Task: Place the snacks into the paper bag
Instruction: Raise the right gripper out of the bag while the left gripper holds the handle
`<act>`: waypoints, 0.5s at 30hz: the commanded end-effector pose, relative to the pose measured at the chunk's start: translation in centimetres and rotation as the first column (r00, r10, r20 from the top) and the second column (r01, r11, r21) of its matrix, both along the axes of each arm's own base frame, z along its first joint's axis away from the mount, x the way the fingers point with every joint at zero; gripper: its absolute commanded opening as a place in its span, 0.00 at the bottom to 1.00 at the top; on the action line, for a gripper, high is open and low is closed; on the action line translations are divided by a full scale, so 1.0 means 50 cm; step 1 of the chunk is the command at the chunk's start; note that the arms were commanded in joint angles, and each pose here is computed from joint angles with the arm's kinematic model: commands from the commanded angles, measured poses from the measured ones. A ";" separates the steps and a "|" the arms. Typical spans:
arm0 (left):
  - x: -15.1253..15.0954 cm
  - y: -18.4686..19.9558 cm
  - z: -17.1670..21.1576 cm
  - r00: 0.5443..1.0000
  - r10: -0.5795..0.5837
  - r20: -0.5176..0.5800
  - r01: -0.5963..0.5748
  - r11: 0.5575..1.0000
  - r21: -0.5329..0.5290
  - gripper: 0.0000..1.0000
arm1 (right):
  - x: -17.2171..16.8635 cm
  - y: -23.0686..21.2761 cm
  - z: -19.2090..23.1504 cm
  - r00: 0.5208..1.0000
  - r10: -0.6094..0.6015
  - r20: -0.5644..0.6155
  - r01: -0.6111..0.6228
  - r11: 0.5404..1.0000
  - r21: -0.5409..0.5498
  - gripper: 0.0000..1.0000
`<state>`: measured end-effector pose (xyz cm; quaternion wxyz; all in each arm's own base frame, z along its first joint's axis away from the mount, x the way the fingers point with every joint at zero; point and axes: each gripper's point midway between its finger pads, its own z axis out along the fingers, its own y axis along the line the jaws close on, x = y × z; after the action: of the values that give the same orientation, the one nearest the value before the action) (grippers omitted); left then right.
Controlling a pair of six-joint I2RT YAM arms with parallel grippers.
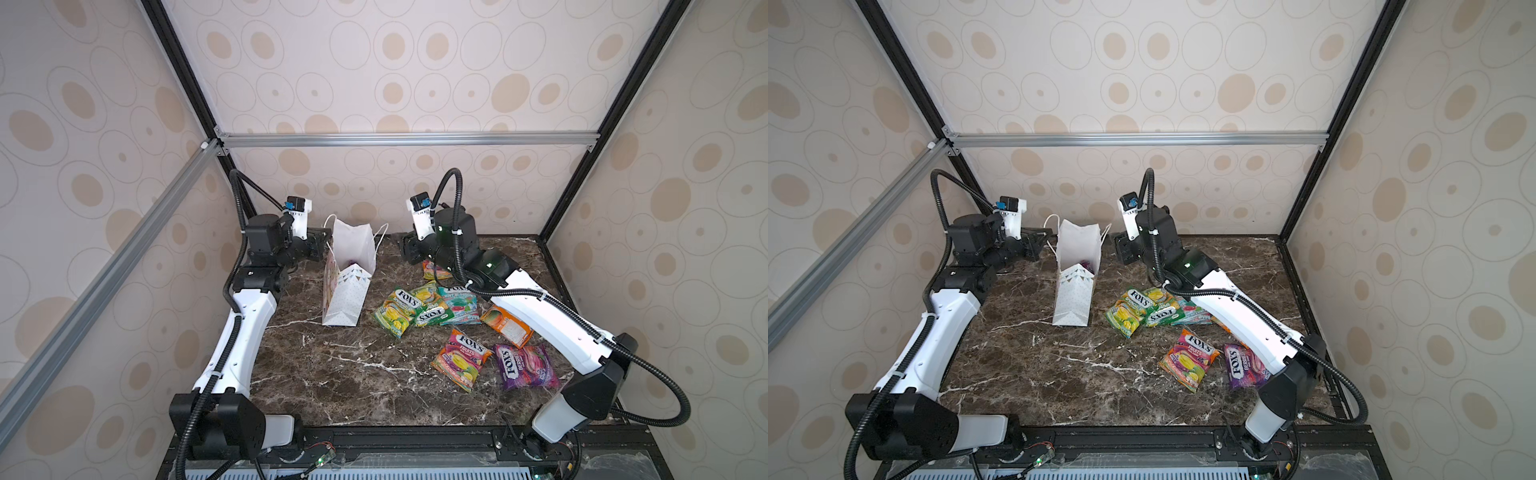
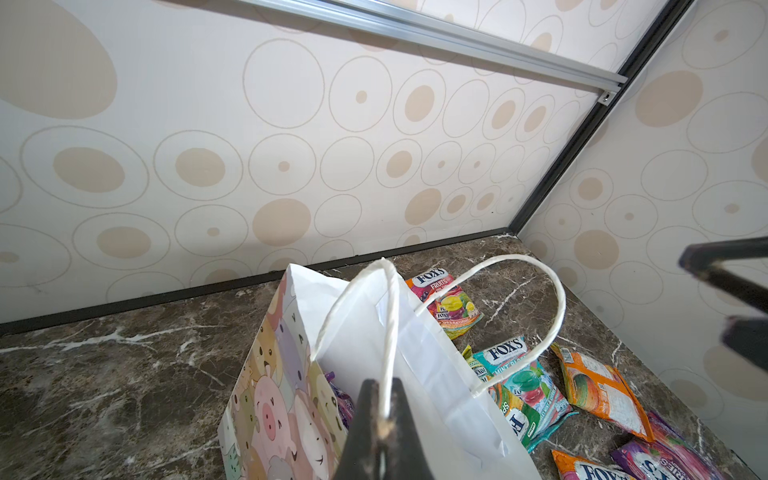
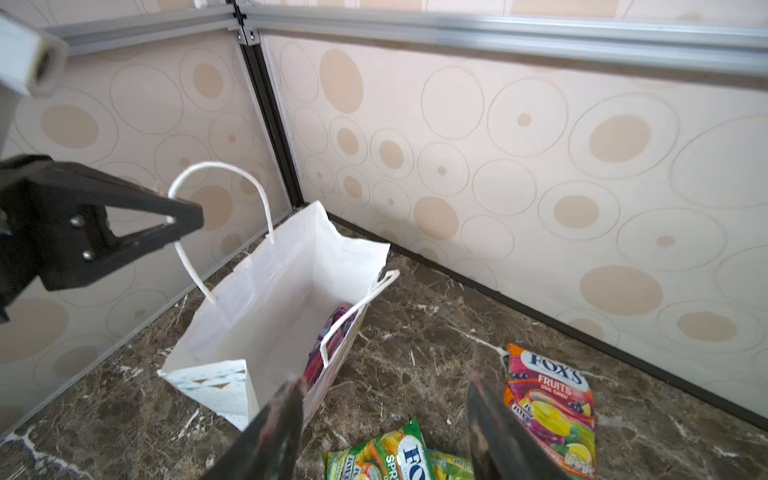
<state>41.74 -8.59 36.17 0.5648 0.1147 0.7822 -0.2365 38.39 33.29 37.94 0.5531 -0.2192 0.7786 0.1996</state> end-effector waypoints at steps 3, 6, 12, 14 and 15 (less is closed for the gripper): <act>-0.015 0.001 0.036 0.998 -0.004 0.058 0.004 1.000 0.010 0.00 | -0.013 0.056 -0.032 0.992 0.092 -0.086 -0.082 0.990 0.116 0.68; -0.015 0.000 0.037 0.998 -0.005 0.060 0.004 1.000 0.011 0.00 | 0.006 0.071 -0.056 0.990 0.092 -0.108 -0.080 0.990 0.115 0.69; -0.018 0.001 0.041 0.998 -0.004 0.065 0.003 1.000 0.013 0.00 | 0.050 0.095 -0.078 0.987 0.096 -0.129 -0.080 0.989 0.125 0.69; -0.018 0.001 0.040 0.998 -0.005 0.063 0.004 1.000 0.012 0.00 | 0.059 0.103 -0.076 0.987 0.100 -0.129 -0.084 0.988 0.128 0.69; -0.019 0.001 0.041 0.998 -0.004 0.065 0.003 1.000 0.012 0.00 | 0.063 0.108 -0.075 0.986 0.106 -0.128 -0.089 0.987 0.133 0.69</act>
<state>41.47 -8.59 36.50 0.5676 0.1154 0.7803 -0.2359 41.00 38.04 32.21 0.4891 -0.2136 0.8028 0.2658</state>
